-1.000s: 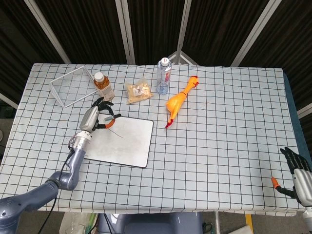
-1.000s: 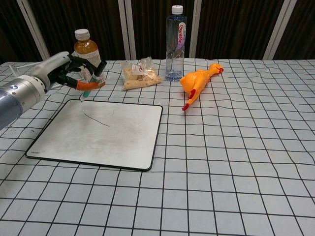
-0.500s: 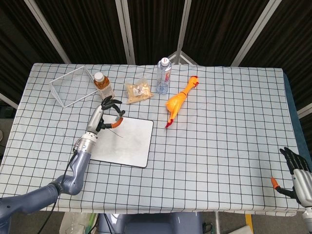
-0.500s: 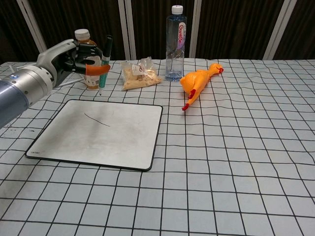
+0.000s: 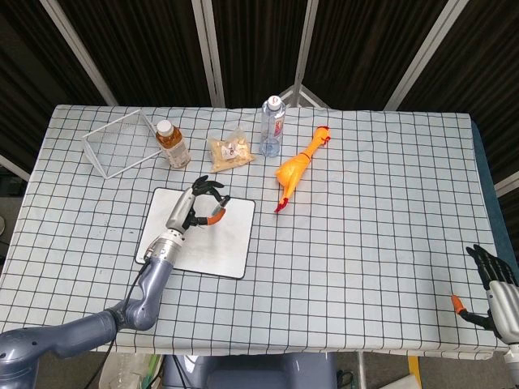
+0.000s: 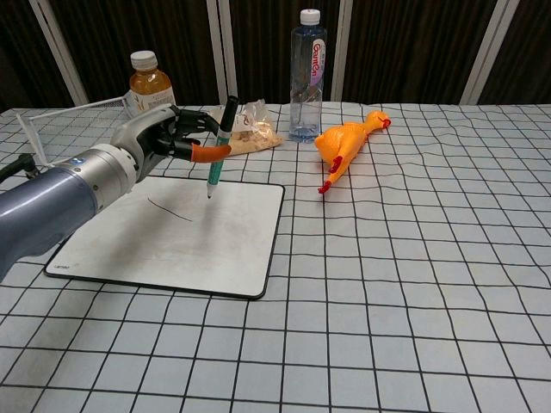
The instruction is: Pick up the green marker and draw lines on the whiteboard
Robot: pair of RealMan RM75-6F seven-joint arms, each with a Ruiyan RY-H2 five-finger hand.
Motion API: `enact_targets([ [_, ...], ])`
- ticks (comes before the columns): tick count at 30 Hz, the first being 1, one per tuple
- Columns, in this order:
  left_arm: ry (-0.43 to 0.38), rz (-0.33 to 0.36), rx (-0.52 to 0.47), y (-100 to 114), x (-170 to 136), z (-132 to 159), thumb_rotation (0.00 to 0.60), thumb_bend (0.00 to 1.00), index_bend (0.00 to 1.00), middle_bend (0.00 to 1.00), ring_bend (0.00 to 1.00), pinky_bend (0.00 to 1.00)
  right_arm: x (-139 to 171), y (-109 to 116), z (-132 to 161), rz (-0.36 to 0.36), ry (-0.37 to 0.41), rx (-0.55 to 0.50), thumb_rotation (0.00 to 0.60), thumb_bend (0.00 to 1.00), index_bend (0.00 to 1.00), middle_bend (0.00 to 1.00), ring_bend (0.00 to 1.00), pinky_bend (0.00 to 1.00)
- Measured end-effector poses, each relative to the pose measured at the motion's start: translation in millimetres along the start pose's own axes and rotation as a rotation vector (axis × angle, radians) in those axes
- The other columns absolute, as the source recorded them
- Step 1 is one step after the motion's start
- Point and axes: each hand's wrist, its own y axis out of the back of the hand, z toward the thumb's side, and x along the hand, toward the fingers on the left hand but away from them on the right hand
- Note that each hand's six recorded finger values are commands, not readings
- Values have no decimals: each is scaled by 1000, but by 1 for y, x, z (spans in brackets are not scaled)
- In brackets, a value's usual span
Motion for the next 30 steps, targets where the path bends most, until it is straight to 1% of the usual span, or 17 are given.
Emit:
enact_targets([
  [12, 2, -25, -15, -17, 1, 2, 600, 526, 777, 259, 48, 76, 0, 0, 1, 0, 1, -4, 600, 354, 0, 0, 0, 0],
  [20, 10, -29, -17, -22, 3, 0, 600, 526, 777, 259, 48, 76, 0, 0, 0, 0, 1, -5, 600, 354, 0, 0, 0, 0],
  [30, 18, -33, -5, -23, 2, -4, 600, 527, 779, 259, 47, 76, 1, -1, 0, 0, 1, -4, 600, 354, 0, 0, 0, 0],
])
